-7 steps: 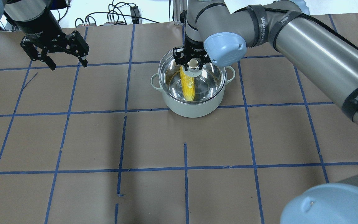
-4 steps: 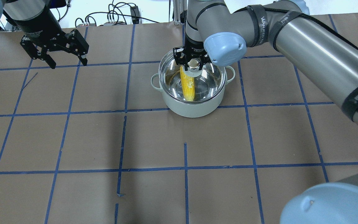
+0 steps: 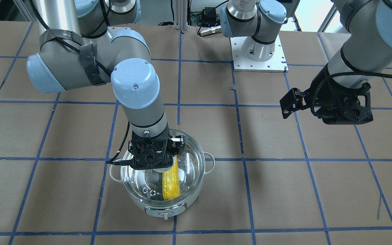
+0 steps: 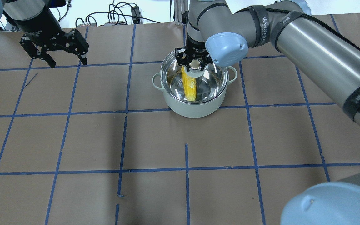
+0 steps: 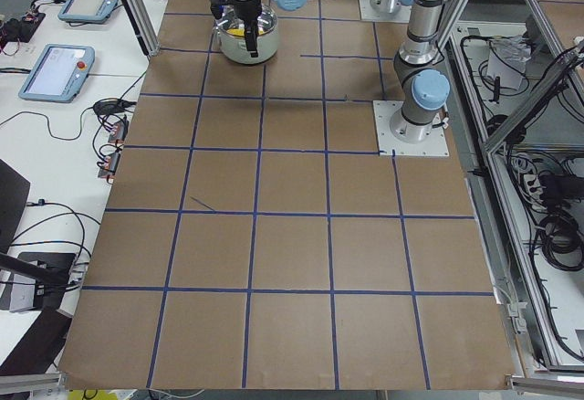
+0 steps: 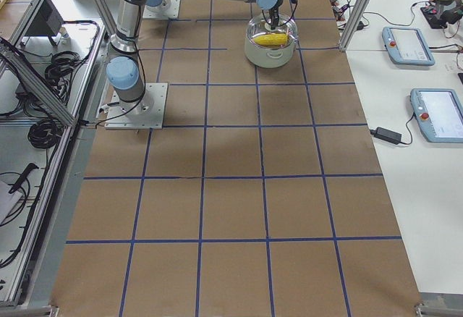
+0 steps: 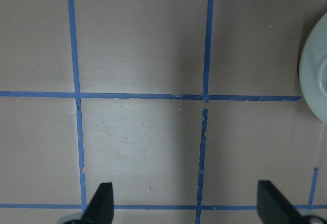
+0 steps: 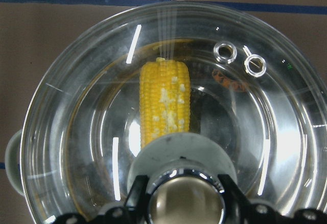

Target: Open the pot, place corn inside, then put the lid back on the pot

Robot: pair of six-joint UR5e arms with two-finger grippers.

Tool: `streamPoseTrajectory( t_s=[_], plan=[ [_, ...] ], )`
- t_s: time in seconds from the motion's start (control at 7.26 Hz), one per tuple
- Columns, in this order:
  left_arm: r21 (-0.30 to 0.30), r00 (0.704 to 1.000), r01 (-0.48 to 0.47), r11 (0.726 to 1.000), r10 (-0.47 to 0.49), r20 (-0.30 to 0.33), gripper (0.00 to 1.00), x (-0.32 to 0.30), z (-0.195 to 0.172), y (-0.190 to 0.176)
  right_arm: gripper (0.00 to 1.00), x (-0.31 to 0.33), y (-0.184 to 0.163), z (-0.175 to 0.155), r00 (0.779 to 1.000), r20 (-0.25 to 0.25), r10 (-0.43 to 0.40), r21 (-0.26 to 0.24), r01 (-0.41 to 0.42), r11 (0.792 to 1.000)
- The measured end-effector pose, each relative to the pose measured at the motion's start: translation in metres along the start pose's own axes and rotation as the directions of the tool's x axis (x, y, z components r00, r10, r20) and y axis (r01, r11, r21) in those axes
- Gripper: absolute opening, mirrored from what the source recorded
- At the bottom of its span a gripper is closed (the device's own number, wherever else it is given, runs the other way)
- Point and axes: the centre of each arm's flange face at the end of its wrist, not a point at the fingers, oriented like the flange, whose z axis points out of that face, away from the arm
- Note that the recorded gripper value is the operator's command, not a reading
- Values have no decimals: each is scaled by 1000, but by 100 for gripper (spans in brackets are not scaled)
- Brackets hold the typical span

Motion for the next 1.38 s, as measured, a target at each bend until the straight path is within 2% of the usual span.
streamPoseTrajectory(
  t_s=[0.14, 0.83, 1.1, 1.38],
  plan=[
    [1, 1000, 0, 1000, 0, 2, 100, 0, 0, 0, 99, 0, 0, 0, 1000, 0, -1, 1, 1, 1000],
    [7, 1000, 0, 1000, 0, 5, 100, 0, -4, 1, 100, -3, -2, -4, 1000, 5, 8, 6, -8, 1000],
    [12, 1000, 1, 1000, -1, 6, 100, 0, -5, 2, 100, 2, -8, -27, 1000, 0, 6, 40, -6, 999],
    [17, 1000, 0, 1000, 0, 6, 100, 0, -6, 1, 100, 31, -13, -64, 1000, -9, 0, 82, 1, 997]
  ],
)
